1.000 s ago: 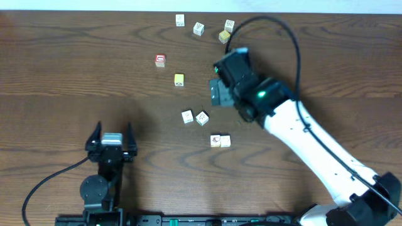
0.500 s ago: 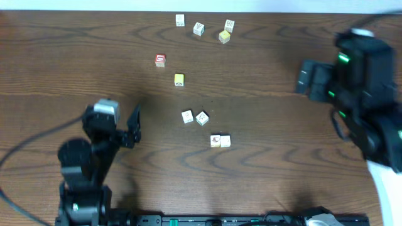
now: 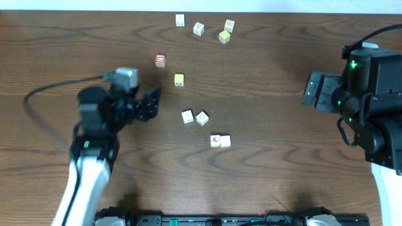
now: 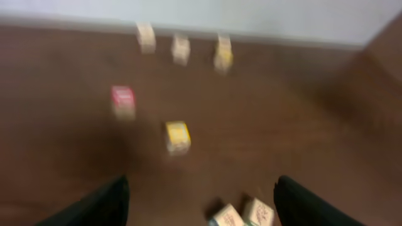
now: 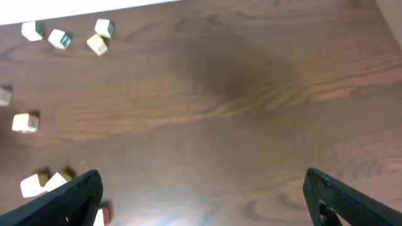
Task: Lift 4 blocks
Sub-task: 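Retract the right arm and move the left gripper toward the blocks, then grasp a white block near center with the left gripper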
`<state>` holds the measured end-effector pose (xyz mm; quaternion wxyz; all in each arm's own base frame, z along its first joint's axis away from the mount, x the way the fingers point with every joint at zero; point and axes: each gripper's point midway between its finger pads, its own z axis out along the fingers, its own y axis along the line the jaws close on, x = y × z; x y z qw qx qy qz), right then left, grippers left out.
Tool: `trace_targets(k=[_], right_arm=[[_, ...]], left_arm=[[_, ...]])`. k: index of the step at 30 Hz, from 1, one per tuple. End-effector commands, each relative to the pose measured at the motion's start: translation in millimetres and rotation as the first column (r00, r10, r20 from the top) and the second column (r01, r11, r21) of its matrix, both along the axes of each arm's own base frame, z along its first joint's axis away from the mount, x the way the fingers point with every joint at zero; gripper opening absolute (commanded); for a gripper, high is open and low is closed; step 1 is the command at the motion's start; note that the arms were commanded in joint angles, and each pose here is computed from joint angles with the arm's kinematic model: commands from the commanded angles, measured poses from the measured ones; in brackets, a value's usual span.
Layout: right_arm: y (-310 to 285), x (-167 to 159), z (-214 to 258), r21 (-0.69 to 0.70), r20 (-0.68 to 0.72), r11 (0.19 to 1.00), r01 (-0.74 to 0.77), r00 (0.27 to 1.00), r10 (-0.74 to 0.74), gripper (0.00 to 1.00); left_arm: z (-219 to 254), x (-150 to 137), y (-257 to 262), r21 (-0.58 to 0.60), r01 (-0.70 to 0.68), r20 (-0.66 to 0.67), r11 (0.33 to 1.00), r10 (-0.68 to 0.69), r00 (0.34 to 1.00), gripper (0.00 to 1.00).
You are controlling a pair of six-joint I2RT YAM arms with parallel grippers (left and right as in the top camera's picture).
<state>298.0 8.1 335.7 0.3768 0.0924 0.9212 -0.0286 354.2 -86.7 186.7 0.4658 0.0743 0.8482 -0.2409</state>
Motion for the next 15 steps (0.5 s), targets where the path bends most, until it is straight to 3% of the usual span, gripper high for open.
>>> trace_targets(k=[1,2,4,10,11,13,15], right_arm=[[-16.8,1.1,-17.7,-0.018,-0.043,0.999,0.045,0.998,-0.046,0.99],[-23.6,0.2,-23.0,-0.02,-0.058,0.998,0.067,0.996,-0.068,0.99],[-36.4,-2.0,-32.0,-0.016,-0.082,0.994,0.108,0.991,-0.109,0.99],[-52.2,-3.6,-55.4,0.087,-0.137,0.991,0.104,0.986,-0.091,0.99],[-52.4,-3.6,-59.0,0.104,-0.143,0.99,0.095,0.987,-0.08,0.98],[-54.9,-4.0,-67.8,0.124,-0.157,0.987,0.1,0.984,-0.08,0.97],[-54.8,-4.7,-76.2,0.129,-0.173,0.986,0.103,0.982,-0.08,0.96]], left_arm=[[-2.9,19.3,-22.6,0.004,0.05,-0.073,0.999,-0.049,0.996,0.74],[-12.6,22.9,-27.5,0.035,0.054,-0.117,0.998,-0.049,0.992,0.74],[-28.8,23.6,-38.5,0.098,0.088,-0.18,0.991,-0.069,0.981,0.84],[-61.8,-9.0,-85.0,0.233,0.255,-0.292,0.938,-0.183,0.939,0.84],[-63.0,-14.1,-92.1,0.237,0.276,-0.298,0.932,-0.201,0.933,0.81],[-64.9,-20.5,-103.8,0.228,0.279,-0.313,0.933,-0.201,0.928,0.49],[-72.0,-18.9,-96.0,0.254,0.166,-0.347,0.953,-0.071,0.935,0.46]])
